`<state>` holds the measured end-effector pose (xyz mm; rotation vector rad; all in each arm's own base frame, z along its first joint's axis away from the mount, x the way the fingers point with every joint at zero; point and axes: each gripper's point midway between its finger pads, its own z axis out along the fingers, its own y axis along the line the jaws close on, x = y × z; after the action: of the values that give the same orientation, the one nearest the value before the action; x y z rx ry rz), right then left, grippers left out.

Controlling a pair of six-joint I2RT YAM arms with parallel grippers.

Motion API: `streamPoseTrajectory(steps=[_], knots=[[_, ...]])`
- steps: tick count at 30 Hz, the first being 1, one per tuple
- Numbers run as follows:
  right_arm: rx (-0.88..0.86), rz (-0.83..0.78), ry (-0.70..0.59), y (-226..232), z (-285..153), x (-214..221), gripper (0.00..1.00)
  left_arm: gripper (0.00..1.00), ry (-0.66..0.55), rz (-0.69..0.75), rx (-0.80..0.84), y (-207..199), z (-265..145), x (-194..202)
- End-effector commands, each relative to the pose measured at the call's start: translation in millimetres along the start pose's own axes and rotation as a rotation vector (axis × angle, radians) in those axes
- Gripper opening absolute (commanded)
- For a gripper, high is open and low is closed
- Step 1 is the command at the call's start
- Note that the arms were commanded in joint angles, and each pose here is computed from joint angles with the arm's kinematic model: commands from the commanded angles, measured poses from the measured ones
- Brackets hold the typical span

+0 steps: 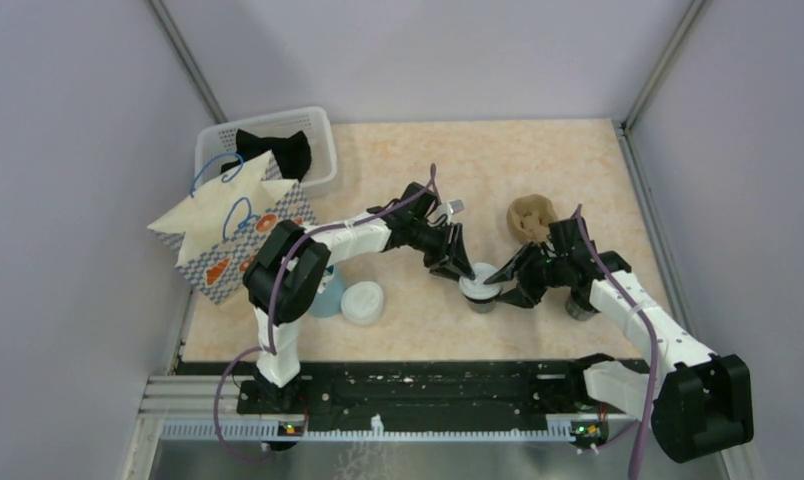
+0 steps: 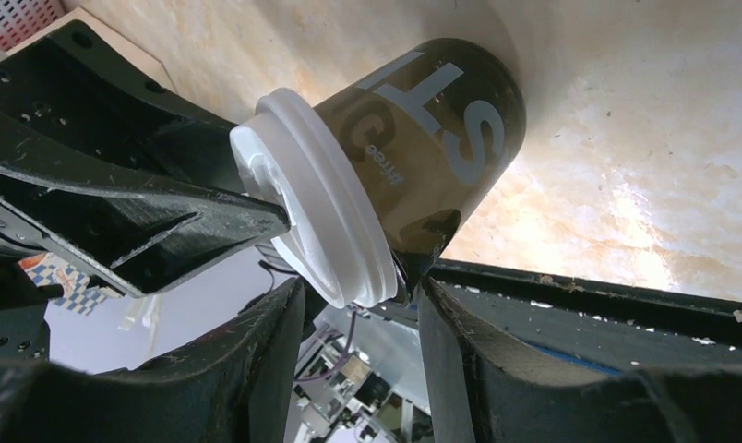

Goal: Pack the takeout coffee

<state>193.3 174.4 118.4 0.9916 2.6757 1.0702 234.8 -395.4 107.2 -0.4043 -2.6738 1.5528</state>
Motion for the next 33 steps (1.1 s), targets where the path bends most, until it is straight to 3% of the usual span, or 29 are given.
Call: streamPoseTrajectory(steps=[1, 14, 18, 26, 33], knots=[[0.015, -0.023, 0.000, -4, 2, 0, 0.47, 0.46, -0.005, 0.068, 0.065, -30, -9, 7], [0.049, -0.089, -0.045, -16, 4, -7, 0.24, 0.53, -0.002, 0.070, 0.072, -34, -6, 17], [0.059, -0.131, -0.057, -15, 3, -10, 0.20, 0.49, -0.002, 0.069, 0.071, -32, -6, 19], [0.027, -0.240, -0.013, -6, -1, -6, 0.50, 0.51, 0.001, 0.065, 0.077, -32, -7, 23], [0.003, -0.267, 0.043, -6, -3, 4, 0.58, 0.51, 0.003, 0.057, 0.099, -38, -7, 21]])
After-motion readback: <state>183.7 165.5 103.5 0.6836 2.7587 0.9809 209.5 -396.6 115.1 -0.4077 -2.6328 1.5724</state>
